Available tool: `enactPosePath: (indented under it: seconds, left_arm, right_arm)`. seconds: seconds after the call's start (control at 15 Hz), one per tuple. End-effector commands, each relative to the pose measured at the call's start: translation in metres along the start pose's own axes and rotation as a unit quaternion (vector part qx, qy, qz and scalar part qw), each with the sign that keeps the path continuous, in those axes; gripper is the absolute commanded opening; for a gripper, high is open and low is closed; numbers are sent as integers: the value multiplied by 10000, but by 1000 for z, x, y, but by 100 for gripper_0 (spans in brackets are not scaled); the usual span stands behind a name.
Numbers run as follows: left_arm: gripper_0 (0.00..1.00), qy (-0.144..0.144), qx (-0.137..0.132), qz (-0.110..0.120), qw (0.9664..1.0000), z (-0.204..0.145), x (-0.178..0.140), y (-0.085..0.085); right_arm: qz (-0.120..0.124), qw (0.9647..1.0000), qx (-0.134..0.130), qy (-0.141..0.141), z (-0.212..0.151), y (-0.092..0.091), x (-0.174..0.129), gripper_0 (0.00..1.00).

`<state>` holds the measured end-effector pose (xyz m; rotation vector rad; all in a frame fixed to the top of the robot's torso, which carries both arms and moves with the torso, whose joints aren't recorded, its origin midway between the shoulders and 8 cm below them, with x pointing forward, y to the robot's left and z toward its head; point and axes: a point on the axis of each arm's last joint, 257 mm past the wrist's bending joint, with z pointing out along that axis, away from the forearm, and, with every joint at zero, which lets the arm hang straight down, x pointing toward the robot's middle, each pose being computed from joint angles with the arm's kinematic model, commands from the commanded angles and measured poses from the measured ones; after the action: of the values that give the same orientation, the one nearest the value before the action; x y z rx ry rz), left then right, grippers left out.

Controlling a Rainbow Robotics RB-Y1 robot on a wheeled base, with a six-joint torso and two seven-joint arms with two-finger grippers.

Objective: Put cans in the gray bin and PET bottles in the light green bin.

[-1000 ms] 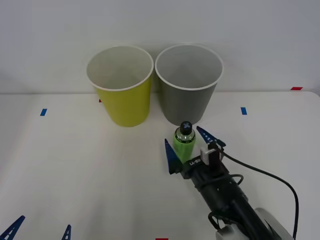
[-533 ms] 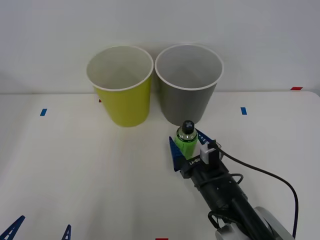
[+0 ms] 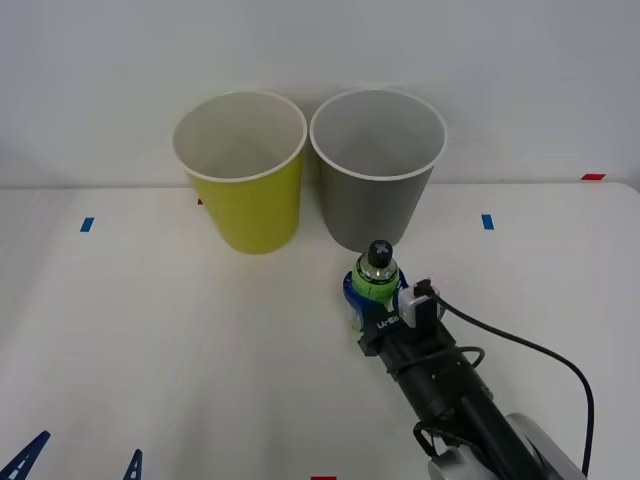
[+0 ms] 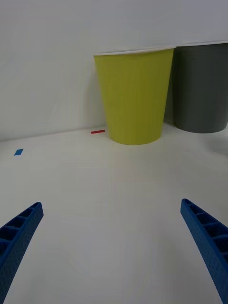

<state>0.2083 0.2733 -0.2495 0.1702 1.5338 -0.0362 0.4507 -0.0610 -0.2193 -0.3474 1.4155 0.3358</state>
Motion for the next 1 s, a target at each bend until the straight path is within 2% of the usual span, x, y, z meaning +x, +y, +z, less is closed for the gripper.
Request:
enactPosePath:
  seconds: [0.07, 0.33, 0.6, 0.73, 0.8, 0.87, 1.0]
  left_arm:
    - [100, 0, 0, 0, 10000, 0, 0, 0]
    - [100, 0, 0, 0, 10000, 0, 0, 0]
    - [100, 0, 0, 0, 10000, 0, 0, 0]
    - [100, 0, 0, 0, 10000, 0, 0, 0]
    - [100, 0, 0, 0, 10000, 0, 0, 0]
    - [100, 0, 0, 0, 10000, 0, 0, 0]
    - [100, 0, 0, 0, 10000, 0, 0, 0]
  right_arm:
    - [-102, 9999, -47, -19, -1, 0, -10, 0]
    - [-266, 9989, -133, 374, -14, 5, -50, 0]
    - [-257, 9990, -142, 339, -16, 6, -90, 0]
    - [-217, 9989, -144, 394, -17, 10, -120, 0]
    - [-106, 9991, -155, 382, -16, 12, -130, 0]
    - [26, 9994, -163, 302, -13, 15, -139, 0]
    - [47, 9999, -79, 109, -3, 17, -157, 0]
